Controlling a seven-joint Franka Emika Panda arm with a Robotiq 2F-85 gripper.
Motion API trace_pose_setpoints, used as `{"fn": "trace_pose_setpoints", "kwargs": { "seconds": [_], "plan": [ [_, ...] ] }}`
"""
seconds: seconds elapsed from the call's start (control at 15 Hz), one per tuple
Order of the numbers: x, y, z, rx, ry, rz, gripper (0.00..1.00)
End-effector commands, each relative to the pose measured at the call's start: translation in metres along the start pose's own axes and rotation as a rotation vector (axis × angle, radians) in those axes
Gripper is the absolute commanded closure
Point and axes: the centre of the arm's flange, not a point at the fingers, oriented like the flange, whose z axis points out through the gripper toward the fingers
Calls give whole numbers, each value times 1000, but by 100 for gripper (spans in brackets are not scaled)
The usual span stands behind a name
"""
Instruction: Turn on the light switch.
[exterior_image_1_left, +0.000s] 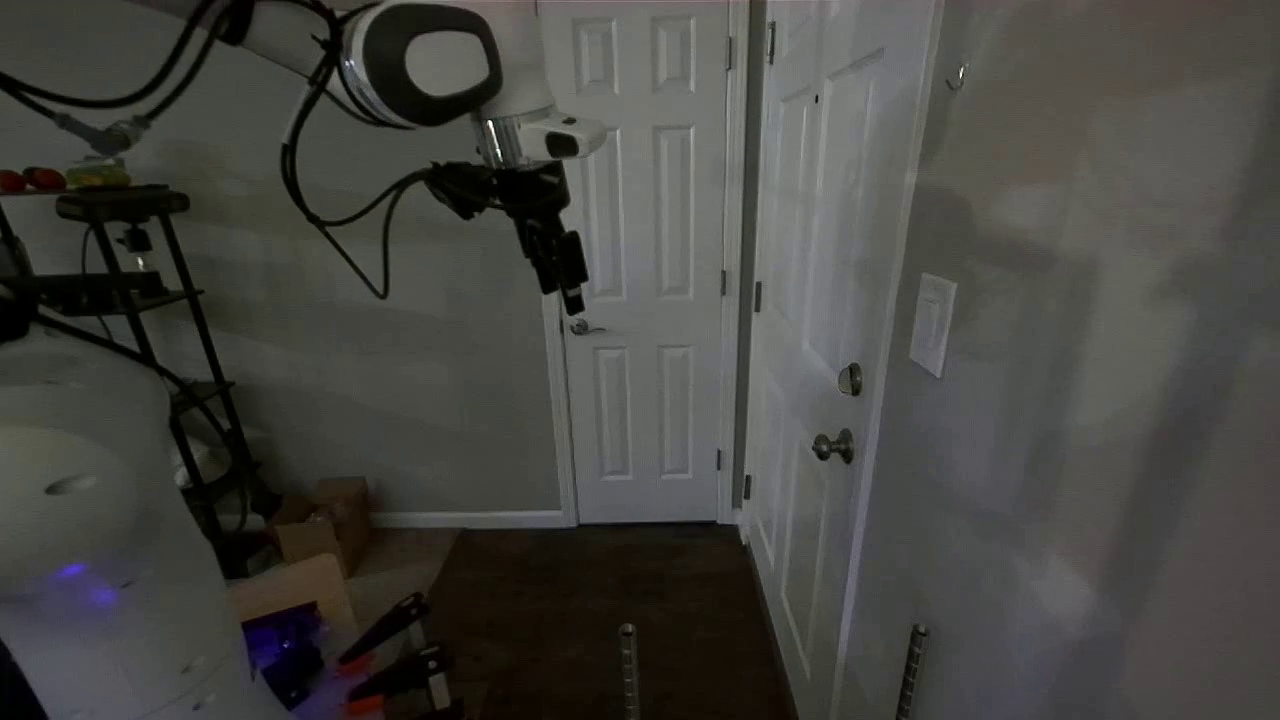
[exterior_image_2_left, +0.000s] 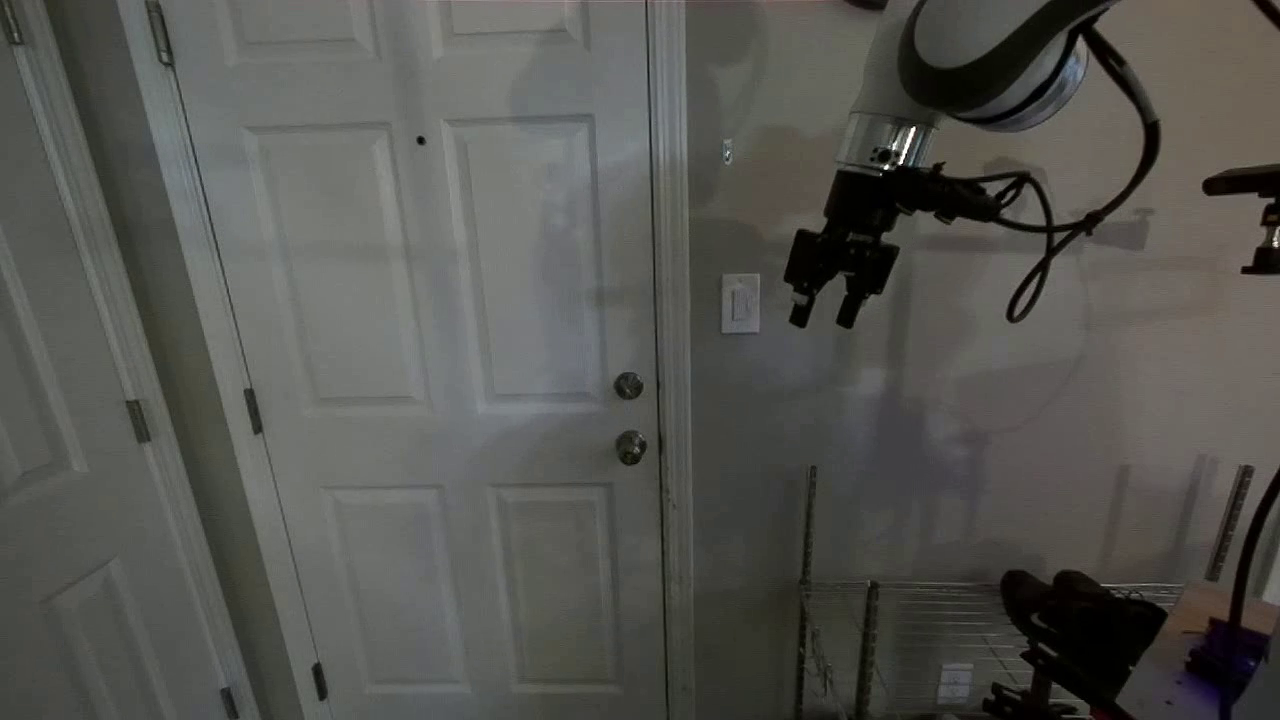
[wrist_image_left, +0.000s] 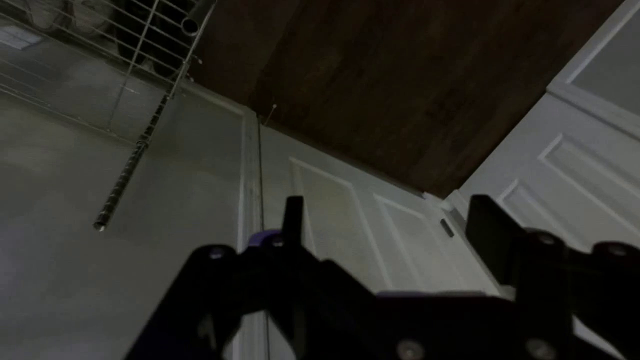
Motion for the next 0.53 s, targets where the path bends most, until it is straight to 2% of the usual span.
{"fn": "trace_pose_setpoints", "kwargs": {
  "seconds": [0.0, 0.47],
  "plan": [
    [43, -5, 25, -62, 53, 91, 47],
    [98, -9, 50, -152, 111, 238, 93]
  ]
}}
